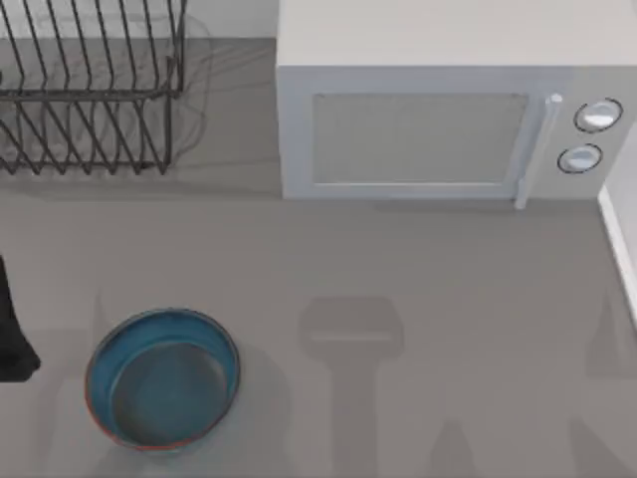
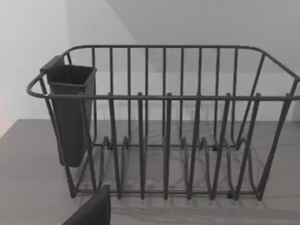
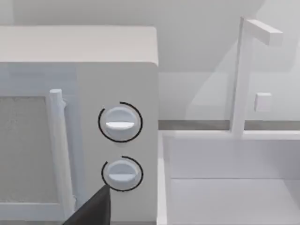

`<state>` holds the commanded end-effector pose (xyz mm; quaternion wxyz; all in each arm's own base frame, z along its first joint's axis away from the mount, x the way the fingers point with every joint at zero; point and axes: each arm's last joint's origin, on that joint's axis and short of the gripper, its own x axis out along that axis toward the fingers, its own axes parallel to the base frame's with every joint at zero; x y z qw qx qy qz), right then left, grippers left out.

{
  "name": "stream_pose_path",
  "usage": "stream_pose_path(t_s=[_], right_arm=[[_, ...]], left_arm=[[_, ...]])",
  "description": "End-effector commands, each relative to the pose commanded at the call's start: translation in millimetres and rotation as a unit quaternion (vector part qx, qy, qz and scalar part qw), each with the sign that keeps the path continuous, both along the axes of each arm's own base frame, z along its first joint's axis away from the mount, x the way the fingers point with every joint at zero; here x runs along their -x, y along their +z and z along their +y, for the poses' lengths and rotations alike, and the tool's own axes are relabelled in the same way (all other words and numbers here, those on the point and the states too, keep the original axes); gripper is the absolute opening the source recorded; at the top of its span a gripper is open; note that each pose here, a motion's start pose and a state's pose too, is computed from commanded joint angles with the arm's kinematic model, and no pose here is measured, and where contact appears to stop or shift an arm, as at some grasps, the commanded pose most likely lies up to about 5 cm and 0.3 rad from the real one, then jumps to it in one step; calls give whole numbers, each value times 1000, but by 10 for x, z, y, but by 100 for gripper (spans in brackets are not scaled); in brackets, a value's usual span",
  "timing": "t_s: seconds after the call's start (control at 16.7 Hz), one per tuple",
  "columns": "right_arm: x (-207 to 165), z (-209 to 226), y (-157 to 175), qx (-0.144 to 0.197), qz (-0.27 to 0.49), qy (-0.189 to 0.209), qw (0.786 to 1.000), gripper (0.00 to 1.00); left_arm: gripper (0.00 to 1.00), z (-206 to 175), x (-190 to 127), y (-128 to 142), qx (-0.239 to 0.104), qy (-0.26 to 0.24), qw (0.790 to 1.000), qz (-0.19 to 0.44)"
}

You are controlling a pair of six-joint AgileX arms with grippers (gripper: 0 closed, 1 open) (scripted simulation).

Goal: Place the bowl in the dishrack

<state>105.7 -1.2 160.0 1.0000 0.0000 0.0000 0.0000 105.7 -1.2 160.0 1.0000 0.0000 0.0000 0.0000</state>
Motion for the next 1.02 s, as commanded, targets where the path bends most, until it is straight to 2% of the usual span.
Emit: stream_pose_path(t_s=[0.18,0.3,0.48,0.6,0.78,1.02], right_arm=[[0,0,0,0,0,0,1000,100],[0,0,0,0,0,0,1000,100],[0,0,0,0,0,0,1000,100],[0,0,0,0,0,0,1000,100],[0,0,0,0,0,0,1000,100],[0,0,0,0,0,0,1000,100]], left_arm=[[100,-7,0,18,3,-4,1000,5],[100,-40,-3,107,17,-20,999,30],[100,-126,-45,360,49,-54,992,101],[100,-215,-135,549,71,-77,979,175],[100,-426,-390,774,89,-97,940,315],[100,-875,-826,865,77,-88,857,503]])
